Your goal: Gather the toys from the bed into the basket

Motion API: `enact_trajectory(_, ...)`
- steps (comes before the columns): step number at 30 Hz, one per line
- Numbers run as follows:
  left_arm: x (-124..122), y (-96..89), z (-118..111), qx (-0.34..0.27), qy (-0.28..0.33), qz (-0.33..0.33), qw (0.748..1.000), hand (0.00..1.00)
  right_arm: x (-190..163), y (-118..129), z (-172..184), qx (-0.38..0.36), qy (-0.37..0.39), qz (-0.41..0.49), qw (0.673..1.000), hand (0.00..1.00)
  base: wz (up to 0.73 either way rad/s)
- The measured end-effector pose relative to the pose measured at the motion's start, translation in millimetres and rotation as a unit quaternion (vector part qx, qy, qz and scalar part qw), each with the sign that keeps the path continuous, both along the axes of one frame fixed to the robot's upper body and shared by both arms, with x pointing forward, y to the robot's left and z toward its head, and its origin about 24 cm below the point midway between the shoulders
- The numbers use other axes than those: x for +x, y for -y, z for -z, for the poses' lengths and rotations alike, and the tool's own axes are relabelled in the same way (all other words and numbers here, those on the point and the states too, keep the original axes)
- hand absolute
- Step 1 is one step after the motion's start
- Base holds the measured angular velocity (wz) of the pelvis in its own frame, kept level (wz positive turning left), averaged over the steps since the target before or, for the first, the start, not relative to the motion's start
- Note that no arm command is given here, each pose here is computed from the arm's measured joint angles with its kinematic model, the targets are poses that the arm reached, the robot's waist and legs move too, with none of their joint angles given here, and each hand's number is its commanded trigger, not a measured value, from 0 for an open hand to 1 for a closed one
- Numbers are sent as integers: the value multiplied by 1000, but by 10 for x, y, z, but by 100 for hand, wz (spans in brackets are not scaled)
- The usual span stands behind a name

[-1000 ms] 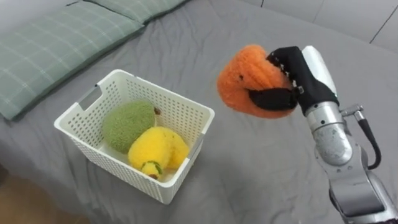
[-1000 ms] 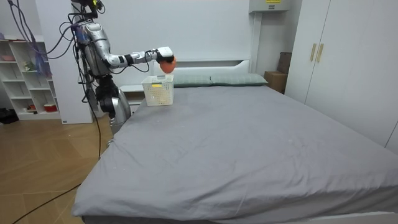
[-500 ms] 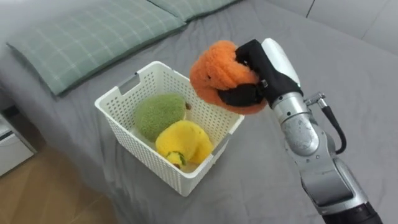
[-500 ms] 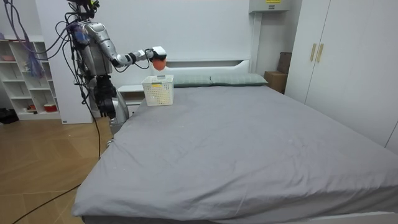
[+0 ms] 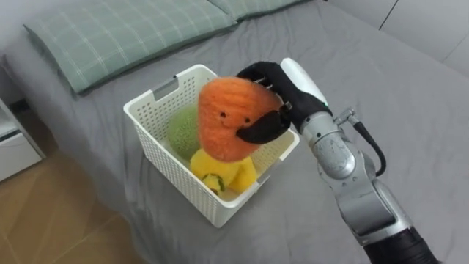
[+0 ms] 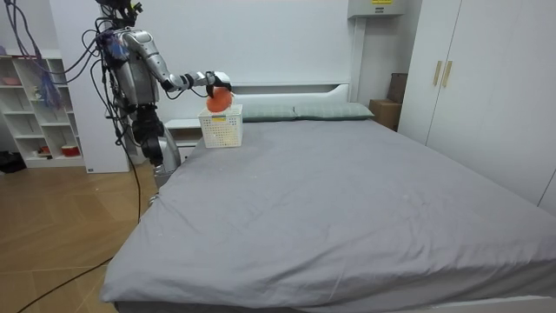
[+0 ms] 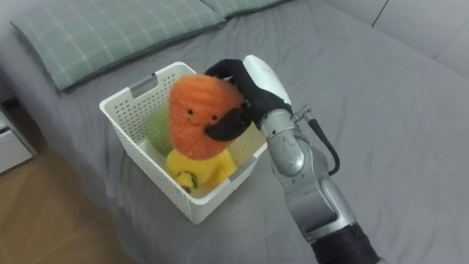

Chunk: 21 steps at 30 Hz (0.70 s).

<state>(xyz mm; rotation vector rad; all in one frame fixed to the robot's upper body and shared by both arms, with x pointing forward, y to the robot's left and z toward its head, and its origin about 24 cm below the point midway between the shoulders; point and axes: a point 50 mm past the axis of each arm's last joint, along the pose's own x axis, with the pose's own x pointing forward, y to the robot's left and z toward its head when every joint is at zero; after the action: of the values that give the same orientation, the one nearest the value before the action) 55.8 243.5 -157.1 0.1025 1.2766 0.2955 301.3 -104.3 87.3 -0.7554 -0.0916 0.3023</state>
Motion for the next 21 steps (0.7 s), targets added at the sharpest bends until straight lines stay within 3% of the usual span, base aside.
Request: enact_trajectory(21, 57, 1, -7, -1, 5, 1, 1000, 0, 41, 50, 149, 3, -35, 18, 999, 0, 0)
